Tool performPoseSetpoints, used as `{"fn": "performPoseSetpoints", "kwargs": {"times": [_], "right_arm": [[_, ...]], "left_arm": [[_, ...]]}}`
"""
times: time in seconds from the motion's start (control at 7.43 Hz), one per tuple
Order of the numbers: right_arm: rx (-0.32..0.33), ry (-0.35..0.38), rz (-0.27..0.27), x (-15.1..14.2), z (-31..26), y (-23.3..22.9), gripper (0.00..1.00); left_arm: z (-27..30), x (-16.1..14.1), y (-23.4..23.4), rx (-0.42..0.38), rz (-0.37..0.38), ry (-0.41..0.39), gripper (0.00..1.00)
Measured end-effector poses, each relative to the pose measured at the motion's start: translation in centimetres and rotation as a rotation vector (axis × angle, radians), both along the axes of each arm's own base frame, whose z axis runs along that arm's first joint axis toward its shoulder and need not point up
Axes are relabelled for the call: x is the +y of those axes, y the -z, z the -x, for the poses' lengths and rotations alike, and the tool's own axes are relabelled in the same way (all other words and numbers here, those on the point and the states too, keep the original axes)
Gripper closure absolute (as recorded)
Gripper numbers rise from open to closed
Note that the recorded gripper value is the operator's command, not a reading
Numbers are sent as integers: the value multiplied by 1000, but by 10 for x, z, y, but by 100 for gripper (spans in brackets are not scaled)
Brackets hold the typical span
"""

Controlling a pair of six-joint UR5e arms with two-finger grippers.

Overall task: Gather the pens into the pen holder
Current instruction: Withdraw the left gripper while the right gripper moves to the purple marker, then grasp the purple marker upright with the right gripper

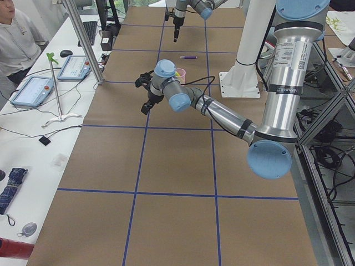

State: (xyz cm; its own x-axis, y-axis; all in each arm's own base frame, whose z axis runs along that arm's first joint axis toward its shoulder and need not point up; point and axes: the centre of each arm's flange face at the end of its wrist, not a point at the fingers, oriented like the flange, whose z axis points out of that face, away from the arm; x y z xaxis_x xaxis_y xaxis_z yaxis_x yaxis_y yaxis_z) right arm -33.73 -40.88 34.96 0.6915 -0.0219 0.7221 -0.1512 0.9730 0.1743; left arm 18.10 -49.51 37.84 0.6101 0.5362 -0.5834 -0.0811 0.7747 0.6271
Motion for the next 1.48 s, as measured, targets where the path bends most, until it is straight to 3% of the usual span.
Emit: {"fn": "performPoseSetpoints", "kwargs": {"times": [0.27,0.4,0.54,1.21,1.35,1.48], "right_arm": [[30,-15,-19,41,40,-29,0],[43,-20,-21,58,60,-35,10],[55,-30,-18,72,77,-41,30],[107,-23,-20,81,103,-64,51],[110,-21,-19,81,104,-66,64],[114,-18,-19,81,105,-67,86]], "left_arm": [[3,3,6,5,-10,3,1],[4,4,7,7,-11,4,1],[4,4,7,7,-11,5,0],[4,3,8,5,-13,11,0],[4,3,8,5,-13,10,0],[4,3,8,4,-13,10,0]]}}
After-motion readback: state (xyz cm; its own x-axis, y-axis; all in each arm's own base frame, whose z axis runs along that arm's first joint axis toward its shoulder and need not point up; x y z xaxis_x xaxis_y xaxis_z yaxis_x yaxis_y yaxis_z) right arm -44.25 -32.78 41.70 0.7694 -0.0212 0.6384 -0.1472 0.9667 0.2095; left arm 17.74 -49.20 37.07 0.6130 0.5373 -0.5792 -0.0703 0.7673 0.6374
